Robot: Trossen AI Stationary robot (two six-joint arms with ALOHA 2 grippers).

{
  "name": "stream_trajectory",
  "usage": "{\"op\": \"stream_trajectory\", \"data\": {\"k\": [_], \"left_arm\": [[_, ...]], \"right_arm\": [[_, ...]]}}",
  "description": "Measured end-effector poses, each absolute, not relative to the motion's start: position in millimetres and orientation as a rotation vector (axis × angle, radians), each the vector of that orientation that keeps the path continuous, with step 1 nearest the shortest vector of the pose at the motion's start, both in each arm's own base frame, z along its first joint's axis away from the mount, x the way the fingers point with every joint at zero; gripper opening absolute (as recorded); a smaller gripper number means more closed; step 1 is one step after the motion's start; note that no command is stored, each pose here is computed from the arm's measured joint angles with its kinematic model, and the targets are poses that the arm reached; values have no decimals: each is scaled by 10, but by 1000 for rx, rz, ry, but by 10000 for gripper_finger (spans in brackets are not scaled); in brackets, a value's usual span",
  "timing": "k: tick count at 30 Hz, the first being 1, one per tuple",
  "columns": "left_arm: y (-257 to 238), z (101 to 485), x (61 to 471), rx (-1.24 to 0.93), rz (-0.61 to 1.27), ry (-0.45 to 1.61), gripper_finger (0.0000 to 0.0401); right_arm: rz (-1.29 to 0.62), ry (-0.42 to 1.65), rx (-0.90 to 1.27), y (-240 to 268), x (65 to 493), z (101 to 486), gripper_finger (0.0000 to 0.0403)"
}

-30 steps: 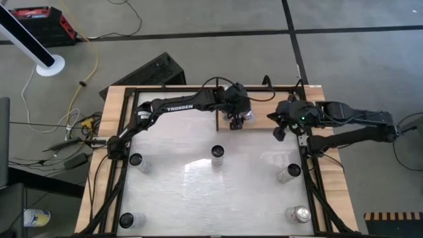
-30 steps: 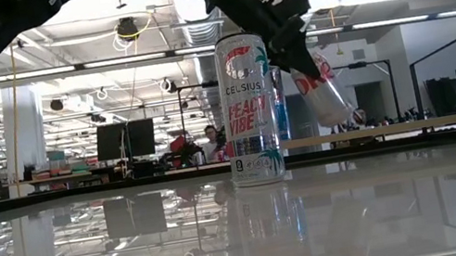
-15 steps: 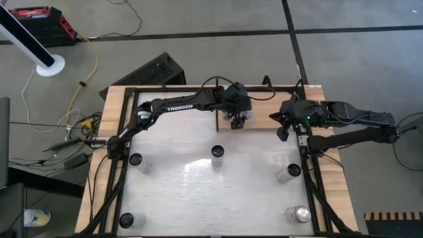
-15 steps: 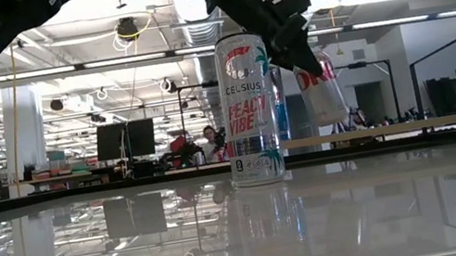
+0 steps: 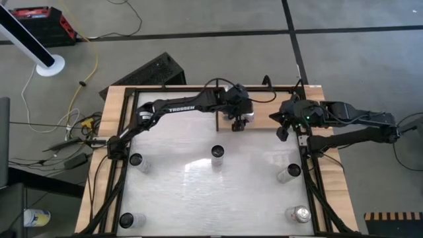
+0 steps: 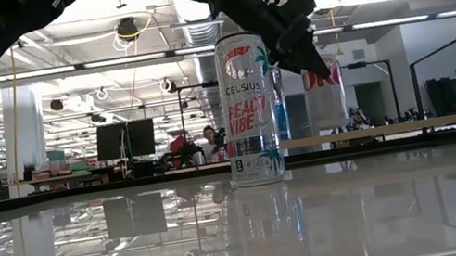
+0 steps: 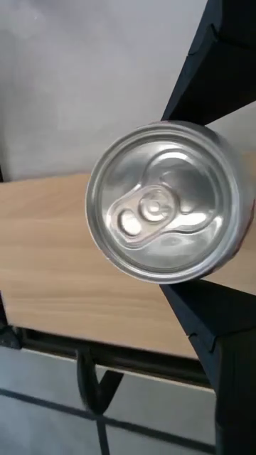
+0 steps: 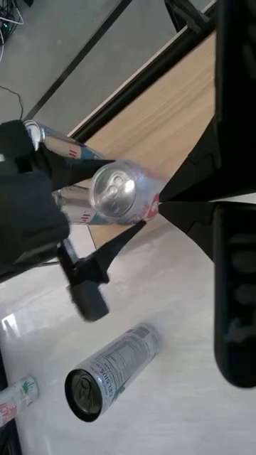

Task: Place canned beverage on shelf
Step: Put the top red-silver soda can

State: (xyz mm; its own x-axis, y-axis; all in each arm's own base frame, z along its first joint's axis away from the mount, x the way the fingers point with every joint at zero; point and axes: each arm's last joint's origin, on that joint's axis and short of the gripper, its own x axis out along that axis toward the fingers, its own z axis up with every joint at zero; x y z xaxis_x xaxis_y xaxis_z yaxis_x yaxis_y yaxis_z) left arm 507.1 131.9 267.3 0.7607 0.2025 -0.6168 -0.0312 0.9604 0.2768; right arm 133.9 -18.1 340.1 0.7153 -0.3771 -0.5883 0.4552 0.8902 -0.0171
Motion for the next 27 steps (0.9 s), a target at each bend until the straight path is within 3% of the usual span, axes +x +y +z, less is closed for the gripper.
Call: {"op": "stream_trajectory", "data": {"k": [10, 22, 27], "left_arm": [[1332, 2603, 5115, 263, 136, 689, 322], [1328, 2670, 5112, 291, 127, 661, 356], [1291, 2890, 5061, 311, 138, 608, 357]], "right_arm": [[-453, 623, 137, -179, 1340, 3399, 25], [-439, 626, 142, -175, 1341, 3400, 25], [-398, 643, 161, -161, 1339, 3388, 25]]}}
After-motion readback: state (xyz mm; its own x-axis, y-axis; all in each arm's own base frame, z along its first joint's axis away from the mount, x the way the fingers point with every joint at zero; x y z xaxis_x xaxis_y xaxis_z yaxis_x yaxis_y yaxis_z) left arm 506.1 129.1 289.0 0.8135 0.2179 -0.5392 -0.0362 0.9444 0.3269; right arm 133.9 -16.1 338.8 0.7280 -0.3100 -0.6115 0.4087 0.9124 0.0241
